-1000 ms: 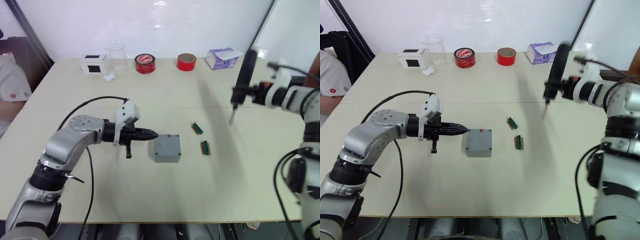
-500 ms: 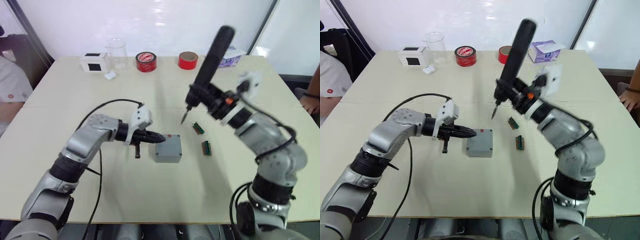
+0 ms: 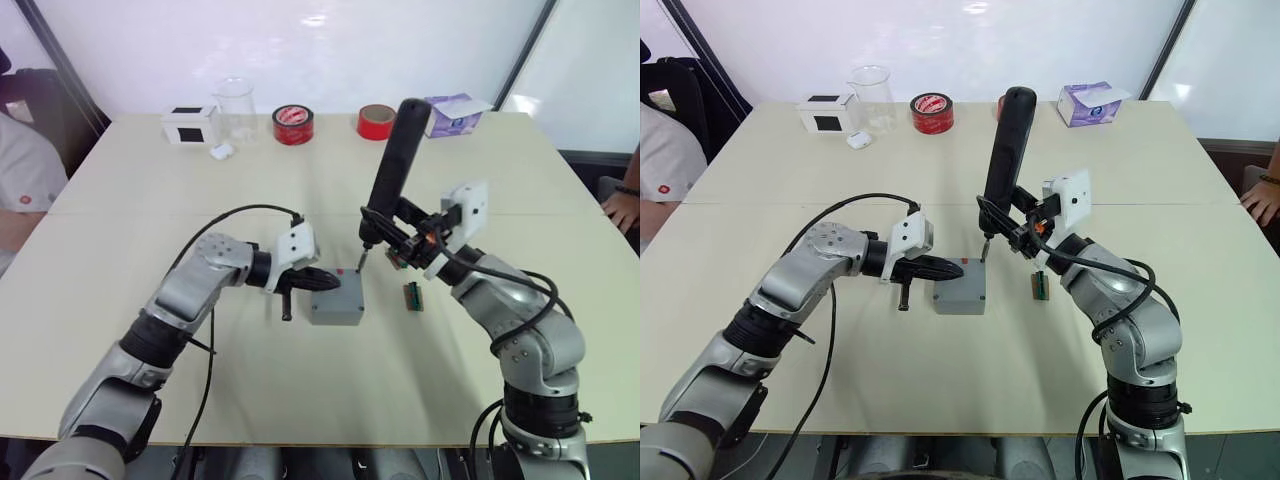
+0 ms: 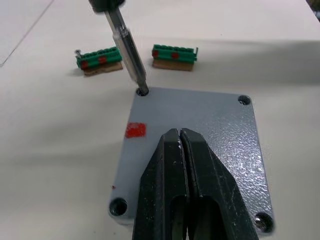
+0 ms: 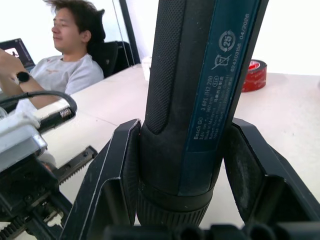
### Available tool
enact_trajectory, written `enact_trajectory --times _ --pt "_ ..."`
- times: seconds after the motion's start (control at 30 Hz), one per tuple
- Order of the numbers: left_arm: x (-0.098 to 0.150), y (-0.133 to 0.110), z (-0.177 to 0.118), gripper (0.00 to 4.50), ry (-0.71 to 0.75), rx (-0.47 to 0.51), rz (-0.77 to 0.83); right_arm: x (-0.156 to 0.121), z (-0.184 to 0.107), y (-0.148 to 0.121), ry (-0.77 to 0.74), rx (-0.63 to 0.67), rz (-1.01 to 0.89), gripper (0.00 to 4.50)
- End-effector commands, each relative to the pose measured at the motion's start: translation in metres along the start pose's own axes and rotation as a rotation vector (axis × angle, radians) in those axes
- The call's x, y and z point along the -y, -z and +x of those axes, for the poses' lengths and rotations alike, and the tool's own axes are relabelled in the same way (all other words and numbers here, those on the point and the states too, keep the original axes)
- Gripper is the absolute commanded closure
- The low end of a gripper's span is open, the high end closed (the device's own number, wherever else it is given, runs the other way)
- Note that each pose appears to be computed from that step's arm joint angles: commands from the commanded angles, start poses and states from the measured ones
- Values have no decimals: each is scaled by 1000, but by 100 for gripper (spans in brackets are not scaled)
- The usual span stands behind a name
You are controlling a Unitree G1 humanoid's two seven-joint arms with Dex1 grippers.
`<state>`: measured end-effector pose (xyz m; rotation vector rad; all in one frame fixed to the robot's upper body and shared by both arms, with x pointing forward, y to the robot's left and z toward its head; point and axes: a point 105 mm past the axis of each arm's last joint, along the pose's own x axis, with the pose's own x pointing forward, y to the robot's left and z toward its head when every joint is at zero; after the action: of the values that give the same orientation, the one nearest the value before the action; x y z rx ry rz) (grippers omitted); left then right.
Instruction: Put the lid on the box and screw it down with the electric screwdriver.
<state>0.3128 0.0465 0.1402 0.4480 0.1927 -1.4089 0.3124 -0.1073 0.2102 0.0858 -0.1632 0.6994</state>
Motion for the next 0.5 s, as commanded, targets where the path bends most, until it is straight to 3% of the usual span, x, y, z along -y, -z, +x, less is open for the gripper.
enact_trajectory --times 0.03,0.5 --pt "-3 6 -2 450 -17 -21 -14 -2 0 -8 -8 43 -44 261" --pt "10 13 -4 450 29 -54 -34 -11 0 32 -17 -95 -115 261"
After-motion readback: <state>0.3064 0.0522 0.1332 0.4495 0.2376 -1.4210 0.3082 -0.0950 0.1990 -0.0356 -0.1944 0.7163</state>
